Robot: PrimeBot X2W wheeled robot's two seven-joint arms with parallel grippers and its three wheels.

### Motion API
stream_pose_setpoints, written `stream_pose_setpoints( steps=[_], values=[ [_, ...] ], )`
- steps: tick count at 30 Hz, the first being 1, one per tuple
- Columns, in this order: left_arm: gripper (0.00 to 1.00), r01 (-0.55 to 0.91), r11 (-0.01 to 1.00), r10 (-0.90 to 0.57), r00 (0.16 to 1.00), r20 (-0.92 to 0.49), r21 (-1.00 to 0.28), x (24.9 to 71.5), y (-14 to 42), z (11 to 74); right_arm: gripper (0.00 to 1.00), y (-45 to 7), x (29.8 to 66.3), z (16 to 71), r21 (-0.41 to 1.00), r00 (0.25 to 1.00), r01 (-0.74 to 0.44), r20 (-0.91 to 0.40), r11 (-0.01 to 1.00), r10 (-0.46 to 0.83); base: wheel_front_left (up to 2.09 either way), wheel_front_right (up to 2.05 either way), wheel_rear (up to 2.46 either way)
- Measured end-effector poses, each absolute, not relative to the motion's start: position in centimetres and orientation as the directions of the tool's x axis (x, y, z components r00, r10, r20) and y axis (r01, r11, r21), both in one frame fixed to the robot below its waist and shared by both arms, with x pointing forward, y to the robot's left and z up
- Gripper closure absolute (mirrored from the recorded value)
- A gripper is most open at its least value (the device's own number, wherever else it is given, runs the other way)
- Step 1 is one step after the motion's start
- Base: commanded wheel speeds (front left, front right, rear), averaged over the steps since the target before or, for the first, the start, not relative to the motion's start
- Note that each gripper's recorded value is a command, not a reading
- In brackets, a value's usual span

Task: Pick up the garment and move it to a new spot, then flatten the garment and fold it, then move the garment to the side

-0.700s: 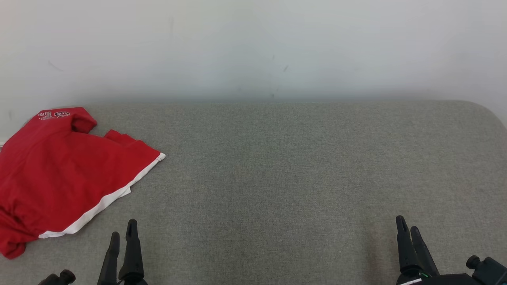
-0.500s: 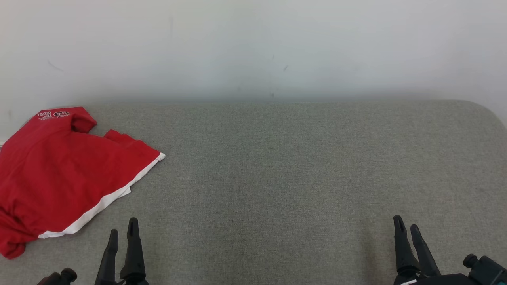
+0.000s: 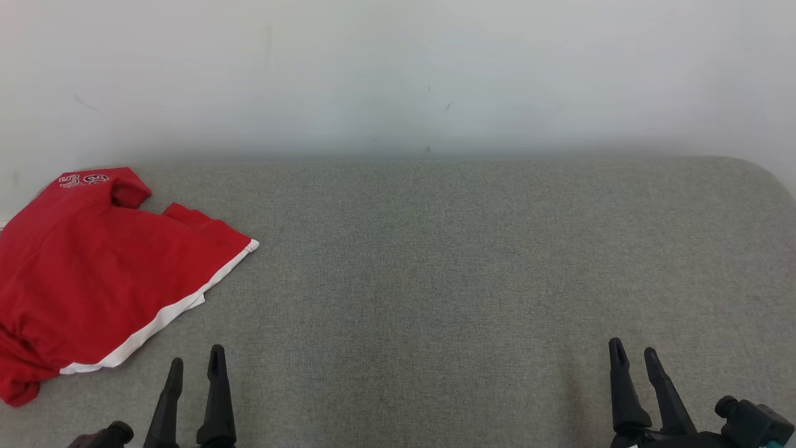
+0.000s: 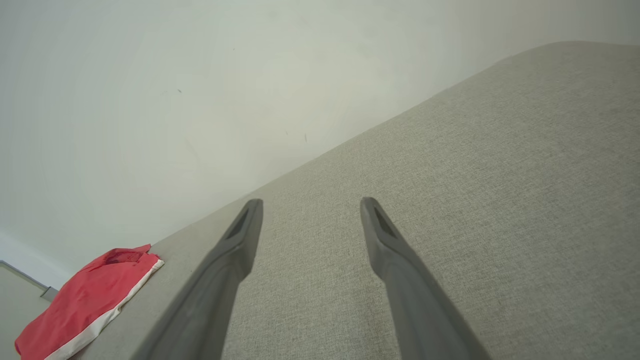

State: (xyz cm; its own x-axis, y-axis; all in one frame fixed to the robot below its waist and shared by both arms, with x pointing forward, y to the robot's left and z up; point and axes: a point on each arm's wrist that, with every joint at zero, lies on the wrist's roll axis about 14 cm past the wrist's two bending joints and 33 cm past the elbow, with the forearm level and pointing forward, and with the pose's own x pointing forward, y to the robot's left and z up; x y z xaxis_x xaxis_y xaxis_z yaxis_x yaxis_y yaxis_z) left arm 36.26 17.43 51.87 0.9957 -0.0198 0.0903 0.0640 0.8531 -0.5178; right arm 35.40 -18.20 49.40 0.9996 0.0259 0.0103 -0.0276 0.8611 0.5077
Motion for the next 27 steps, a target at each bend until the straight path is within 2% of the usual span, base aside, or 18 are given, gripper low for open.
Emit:
stream_pose_setpoints(
  steps=[27],
  values=[
    [0.0, 0.054, 0.954, -0.015, 0.991, 0.133, -0.294, 35.66, 18.34, 52.6, 0.0, -17.66, 35.26, 50.08, 0.251, 0.997, -0.069, 0.051, 0.966, 0.058, 0.0, 0.0, 0.0]
  ],
)
